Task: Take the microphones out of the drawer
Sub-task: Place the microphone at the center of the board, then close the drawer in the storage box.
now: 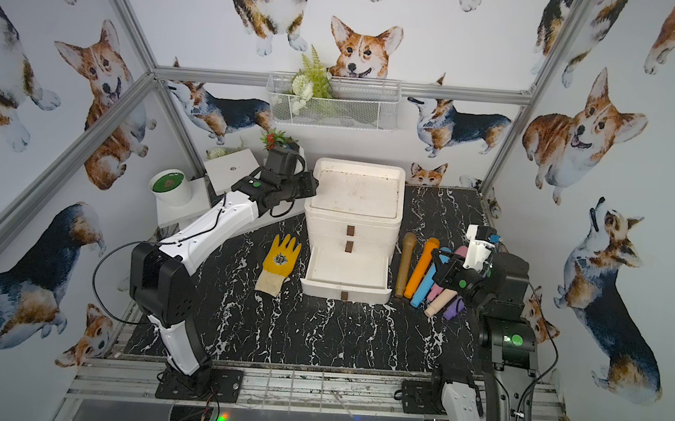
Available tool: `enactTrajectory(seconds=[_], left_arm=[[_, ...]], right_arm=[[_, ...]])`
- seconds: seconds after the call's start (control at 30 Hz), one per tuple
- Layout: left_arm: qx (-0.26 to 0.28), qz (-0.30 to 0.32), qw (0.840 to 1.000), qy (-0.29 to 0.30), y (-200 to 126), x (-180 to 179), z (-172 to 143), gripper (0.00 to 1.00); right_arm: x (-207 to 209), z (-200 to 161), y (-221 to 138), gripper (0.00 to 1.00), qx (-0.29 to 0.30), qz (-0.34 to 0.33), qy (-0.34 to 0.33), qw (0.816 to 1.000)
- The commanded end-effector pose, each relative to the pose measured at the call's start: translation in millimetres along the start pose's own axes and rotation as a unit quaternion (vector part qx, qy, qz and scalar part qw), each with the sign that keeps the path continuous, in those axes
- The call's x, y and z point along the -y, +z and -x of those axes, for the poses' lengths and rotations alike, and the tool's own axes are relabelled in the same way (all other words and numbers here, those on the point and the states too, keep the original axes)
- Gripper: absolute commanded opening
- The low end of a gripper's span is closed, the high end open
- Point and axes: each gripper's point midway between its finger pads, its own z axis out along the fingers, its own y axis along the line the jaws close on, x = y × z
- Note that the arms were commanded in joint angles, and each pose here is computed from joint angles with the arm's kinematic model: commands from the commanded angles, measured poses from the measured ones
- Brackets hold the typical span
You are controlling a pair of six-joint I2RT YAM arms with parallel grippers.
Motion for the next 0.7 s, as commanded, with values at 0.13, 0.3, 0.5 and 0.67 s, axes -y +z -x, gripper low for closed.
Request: enactTrajectory(seconds=[0.13,0.3,0.5,0.67], left_arm=[[-0.108,0.076,0.990,-0.050,5.8,-39.7,-57.4,0.17],[-0.106,0.076,0.990,-0.050,4.2,-39.2,-55.9,0.17],[-0.107,0.078,0.990,-0.049,3.4,-39.6,-55.5,0.17],[-0.106,0.077,0.990,-0.048,2.6,-38.7,-53.8,0.17]], right_arm=[[-52.0,-18.7,8.5,0.00,-0.051,0.082,-0.062,0.993],[-77.9,-54.1,28.2,0.00,-0.128,0.109,-0.133,0.977],[-99.7,-118.2,54.1,0.00,-0.234,0.116,-0.240,0.935],[-102.3,-170.6,69.5,0.00,-0.302,0.111,-0.309,0.895]])
